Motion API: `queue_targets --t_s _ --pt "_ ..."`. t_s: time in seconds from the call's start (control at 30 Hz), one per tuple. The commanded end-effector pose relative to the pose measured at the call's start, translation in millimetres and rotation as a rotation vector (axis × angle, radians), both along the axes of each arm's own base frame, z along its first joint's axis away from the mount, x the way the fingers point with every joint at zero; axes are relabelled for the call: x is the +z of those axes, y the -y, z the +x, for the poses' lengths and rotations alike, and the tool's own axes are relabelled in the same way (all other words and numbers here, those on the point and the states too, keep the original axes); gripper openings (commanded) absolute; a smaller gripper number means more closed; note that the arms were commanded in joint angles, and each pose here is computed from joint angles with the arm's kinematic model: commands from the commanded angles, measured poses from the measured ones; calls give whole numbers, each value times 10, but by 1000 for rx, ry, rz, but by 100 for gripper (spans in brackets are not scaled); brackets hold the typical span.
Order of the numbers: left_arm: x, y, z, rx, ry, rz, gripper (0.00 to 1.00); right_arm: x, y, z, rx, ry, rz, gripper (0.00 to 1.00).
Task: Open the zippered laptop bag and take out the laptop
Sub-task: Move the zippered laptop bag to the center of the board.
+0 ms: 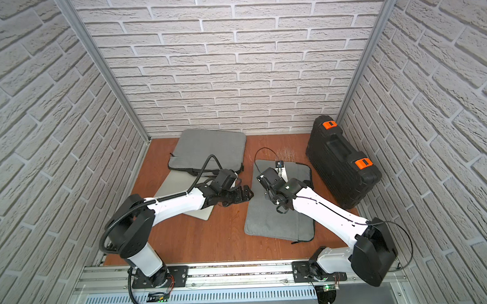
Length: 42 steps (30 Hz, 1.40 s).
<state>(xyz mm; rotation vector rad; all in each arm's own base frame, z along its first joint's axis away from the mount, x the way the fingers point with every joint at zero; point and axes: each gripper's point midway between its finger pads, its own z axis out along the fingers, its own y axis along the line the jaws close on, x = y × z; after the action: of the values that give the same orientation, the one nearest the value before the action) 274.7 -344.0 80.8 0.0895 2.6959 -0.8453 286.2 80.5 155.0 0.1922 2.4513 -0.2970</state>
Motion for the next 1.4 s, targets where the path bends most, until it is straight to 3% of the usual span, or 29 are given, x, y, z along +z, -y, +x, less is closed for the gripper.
queue_targets --t_s 0.0,0.23,0.4,0.7,0.83,0.97,1.37 --pt "-64 91 -121 -111 5 50 98 37 72 -27 -18 36 84 100" --pt "-282 262 -301 -228 -9 132 94 -60 281 -180 -33 20 194 100" --pt "-413 249 -324 -245 -17 181 78 -135 266 -207 -14 21 352 100" --pt "-557 135 -271 -228 2 259 33 -173 172 -167 28 17 488 100" --pt "-611 83 -224 -209 14 285 21 -205 225 -165 10 8 461 100" --pt "-637 -12 -157 -182 23 311 2 -227 287 -171 -19 -5 434 100" --pt "-535 -821 194 26 44 413 0 -271 320 -136 -45 -52 406 100"
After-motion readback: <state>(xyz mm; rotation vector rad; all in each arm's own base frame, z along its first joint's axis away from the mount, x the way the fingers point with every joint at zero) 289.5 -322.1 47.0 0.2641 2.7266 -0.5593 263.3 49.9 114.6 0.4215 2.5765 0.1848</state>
